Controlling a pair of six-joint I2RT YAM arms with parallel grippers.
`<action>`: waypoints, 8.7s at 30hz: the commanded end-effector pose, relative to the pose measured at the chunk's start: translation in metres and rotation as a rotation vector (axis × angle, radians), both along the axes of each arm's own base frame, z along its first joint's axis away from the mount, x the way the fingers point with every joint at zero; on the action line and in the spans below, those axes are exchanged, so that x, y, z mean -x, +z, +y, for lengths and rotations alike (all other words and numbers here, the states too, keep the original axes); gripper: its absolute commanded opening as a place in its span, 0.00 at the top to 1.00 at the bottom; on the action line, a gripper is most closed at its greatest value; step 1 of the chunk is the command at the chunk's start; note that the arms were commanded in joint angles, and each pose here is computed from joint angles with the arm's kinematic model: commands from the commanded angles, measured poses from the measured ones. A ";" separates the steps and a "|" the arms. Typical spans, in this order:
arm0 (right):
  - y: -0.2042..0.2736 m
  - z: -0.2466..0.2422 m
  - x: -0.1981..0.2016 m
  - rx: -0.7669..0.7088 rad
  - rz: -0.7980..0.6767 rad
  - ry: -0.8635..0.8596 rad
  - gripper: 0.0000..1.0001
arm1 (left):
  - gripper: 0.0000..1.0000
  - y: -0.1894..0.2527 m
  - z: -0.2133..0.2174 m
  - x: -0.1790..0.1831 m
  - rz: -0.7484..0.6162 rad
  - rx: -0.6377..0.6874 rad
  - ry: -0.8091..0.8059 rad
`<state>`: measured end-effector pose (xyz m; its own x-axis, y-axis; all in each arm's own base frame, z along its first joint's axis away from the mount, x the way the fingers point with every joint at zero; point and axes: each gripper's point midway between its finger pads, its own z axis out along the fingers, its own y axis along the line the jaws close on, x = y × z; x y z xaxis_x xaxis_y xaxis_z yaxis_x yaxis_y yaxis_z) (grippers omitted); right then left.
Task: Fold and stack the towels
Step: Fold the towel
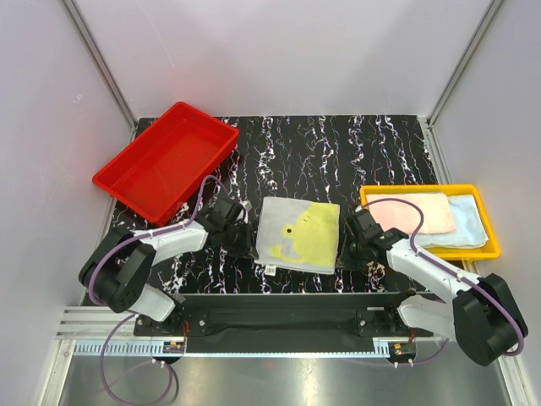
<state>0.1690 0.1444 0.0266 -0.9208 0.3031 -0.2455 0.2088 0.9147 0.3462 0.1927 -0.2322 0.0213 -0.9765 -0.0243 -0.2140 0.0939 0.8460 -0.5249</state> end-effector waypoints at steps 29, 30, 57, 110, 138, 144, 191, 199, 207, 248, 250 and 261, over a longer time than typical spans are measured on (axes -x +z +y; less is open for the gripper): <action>0.000 0.017 -0.034 0.049 -0.016 0.102 0.80 | 0.70 0.023 -0.039 -0.174 -0.113 -0.036 -0.042; 0.005 0.018 -0.041 0.059 -0.037 0.102 0.79 | 0.70 0.022 -0.034 -0.172 -0.111 -0.057 -0.030; -0.002 0.044 -0.205 0.204 -0.209 0.240 0.88 | 0.69 0.012 0.007 -0.144 -0.045 -0.146 0.150; 0.051 0.049 -0.249 -0.163 -0.251 0.728 0.64 | 0.65 0.046 0.015 -0.197 -0.163 -0.082 -0.321; -0.011 0.026 -0.251 -0.247 -0.090 0.874 0.82 | 0.80 -0.005 0.035 -0.188 -0.067 -0.105 -0.397; -0.011 0.017 -0.256 -0.220 -0.107 0.857 0.97 | 1.00 -0.006 0.035 -0.195 -0.082 -0.121 -0.381; -0.008 0.013 -0.267 -0.198 -0.118 0.816 1.00 | 1.00 -0.012 0.024 -0.197 -0.052 -0.023 -0.430; -0.001 -0.001 -0.282 -0.103 -0.182 0.771 1.00 | 1.00 -0.006 0.032 -0.224 -0.139 -0.117 -0.345; -0.007 -0.014 -0.289 -0.024 -0.163 0.709 1.00 | 1.00 -0.005 0.042 -0.235 -0.176 -0.180 -0.311; 0.091 -0.017 -0.281 0.177 -0.581 0.630 1.00 | 1.00 0.101 0.037 -0.224 -0.449 -0.262 -0.336; 0.087 -0.015 -0.270 0.191 -0.586 0.636 1.00 | 1.00 0.103 0.037 -0.214 -0.460 -0.273 -0.339; 0.090 -0.009 -0.213 0.279 -0.588 0.519 1.00 | 1.00 0.085 0.026 -0.145 -0.381 -0.225 -0.389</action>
